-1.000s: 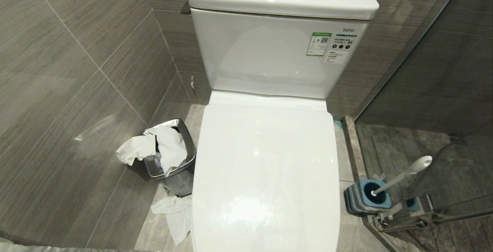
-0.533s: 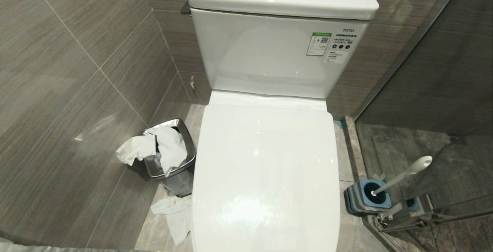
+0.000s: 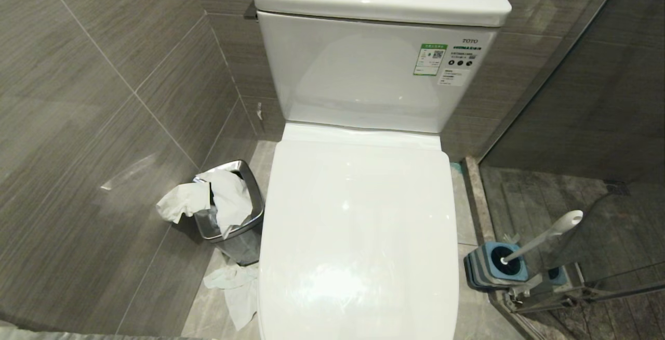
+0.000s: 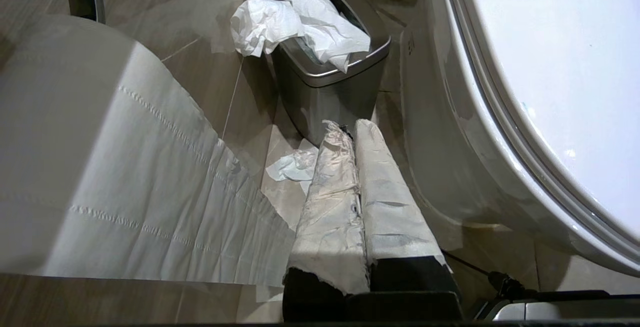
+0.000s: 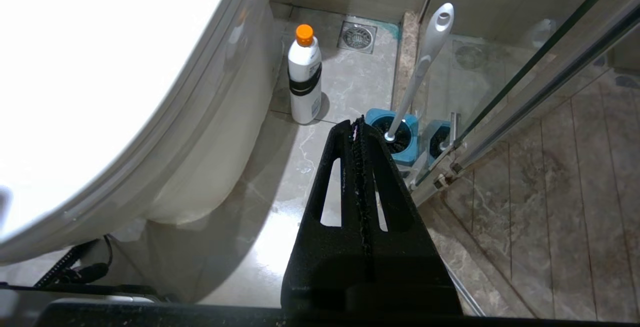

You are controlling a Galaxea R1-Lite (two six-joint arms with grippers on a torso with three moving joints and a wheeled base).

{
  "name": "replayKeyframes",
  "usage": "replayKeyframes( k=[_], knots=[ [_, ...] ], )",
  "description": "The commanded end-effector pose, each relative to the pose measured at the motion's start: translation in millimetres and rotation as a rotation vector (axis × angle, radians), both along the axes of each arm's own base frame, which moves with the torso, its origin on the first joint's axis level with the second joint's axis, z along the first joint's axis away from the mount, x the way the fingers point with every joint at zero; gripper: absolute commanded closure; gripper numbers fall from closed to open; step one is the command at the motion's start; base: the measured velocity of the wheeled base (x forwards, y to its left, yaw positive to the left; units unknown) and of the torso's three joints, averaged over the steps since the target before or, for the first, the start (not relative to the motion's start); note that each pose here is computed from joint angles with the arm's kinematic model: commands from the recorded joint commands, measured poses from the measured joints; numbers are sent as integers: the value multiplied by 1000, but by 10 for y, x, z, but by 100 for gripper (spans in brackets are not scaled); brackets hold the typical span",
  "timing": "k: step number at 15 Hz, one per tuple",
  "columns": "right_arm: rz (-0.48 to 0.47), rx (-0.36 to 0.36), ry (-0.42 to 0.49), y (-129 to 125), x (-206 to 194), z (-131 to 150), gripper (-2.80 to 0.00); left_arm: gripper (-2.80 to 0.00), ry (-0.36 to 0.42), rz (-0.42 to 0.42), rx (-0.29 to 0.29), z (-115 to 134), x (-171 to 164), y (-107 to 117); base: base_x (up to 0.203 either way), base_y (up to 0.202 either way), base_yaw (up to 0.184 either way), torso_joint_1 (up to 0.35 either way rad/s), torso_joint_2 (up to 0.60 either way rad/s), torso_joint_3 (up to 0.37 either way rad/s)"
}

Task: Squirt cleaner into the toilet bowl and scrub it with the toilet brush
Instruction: Use the left hand to lift the toilet lid slightly

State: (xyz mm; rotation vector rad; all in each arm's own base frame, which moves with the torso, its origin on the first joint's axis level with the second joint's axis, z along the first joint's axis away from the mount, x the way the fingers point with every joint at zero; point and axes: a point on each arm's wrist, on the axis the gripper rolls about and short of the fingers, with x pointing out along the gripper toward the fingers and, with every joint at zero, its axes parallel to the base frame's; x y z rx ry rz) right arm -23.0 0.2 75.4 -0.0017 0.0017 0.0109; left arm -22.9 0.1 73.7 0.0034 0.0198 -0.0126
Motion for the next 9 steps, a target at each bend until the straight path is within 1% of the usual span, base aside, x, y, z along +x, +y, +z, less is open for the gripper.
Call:
replayKeyframes(
  k=[1, 9],
  knots=[
    [0, 4, 1, 0, 1, 0, 0, 0, 2, 0, -3, 0, 1, 0, 0, 0, 0, 0, 0, 0],
    [-5, 8, 1, -1, 1, 0, 0, 0, 2, 0, -3, 0, 1, 0, 0, 0, 0, 0, 0, 0]
  ],
)
